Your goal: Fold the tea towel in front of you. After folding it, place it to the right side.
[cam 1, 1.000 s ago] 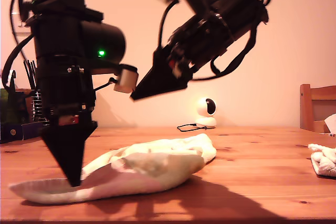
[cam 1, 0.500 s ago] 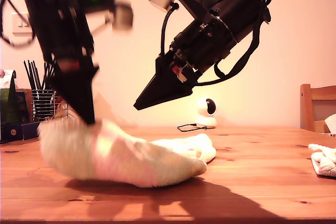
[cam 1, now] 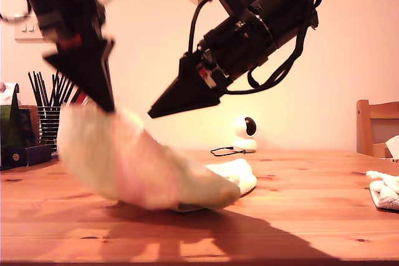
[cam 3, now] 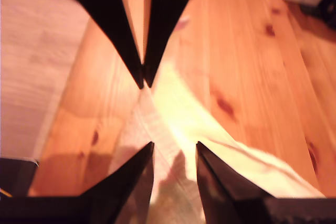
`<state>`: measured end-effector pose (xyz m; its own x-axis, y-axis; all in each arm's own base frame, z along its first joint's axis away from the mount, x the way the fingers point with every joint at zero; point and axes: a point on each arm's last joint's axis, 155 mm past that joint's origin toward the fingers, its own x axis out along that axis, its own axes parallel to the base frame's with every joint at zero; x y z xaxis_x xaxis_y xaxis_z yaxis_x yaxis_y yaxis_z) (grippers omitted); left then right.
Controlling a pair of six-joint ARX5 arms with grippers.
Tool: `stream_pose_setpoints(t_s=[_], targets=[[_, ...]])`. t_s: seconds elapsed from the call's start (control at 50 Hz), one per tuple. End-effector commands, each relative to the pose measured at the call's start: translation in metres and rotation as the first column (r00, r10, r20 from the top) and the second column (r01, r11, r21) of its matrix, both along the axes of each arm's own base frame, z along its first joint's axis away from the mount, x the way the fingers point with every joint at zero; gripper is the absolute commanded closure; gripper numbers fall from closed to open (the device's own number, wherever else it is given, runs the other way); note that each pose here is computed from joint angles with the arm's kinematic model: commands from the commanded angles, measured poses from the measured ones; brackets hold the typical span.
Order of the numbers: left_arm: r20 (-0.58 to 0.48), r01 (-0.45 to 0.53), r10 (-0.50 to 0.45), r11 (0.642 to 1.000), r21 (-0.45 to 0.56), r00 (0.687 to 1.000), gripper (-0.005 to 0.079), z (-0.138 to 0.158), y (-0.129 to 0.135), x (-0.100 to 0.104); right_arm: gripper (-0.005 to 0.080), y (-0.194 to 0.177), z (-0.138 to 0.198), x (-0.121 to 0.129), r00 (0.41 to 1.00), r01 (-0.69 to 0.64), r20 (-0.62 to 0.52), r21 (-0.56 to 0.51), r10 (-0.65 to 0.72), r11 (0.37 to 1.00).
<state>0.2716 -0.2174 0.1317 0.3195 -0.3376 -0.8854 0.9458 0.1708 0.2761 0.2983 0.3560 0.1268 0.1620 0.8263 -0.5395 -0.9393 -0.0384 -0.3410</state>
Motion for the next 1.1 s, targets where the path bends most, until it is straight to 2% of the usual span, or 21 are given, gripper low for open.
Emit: stream_pose_setpoints(t_s=[0.0,0.26,0.64,1.08], targets=[[-0.013,0.031,-0.031,1.000,0.006,0.999,0.0764,-0.006,-0.001,-0.004,0.0518,0.007,-0.012,-0.008,0.999,-0.025,-0.023,-0.005,0.025,1.000],[0.006,0.079,-0.079,0.997,0.008,0.997,0.0764,-0.005,-0.006,-0.005,0.0502,0.019,-0.009,-0.019,0.998,-0.047,-0.030,0.010,0.047,0.999],[0.062,0.065,-0.068,0.997,0.049,0.996,0.0764,-0.001,0.001,0.005,0.0502,0.020,-0.016,-0.028,0.996,-0.063,-0.059,-0.011,0.062,0.998],[0.097,0.125,-0.128,0.992,0.034,0.987,0.0764,0.015,-0.008,-0.010,0.0502,0.023,-0.020,-0.029,0.996,-0.068,-0.058,-0.012,0.067,0.998]])
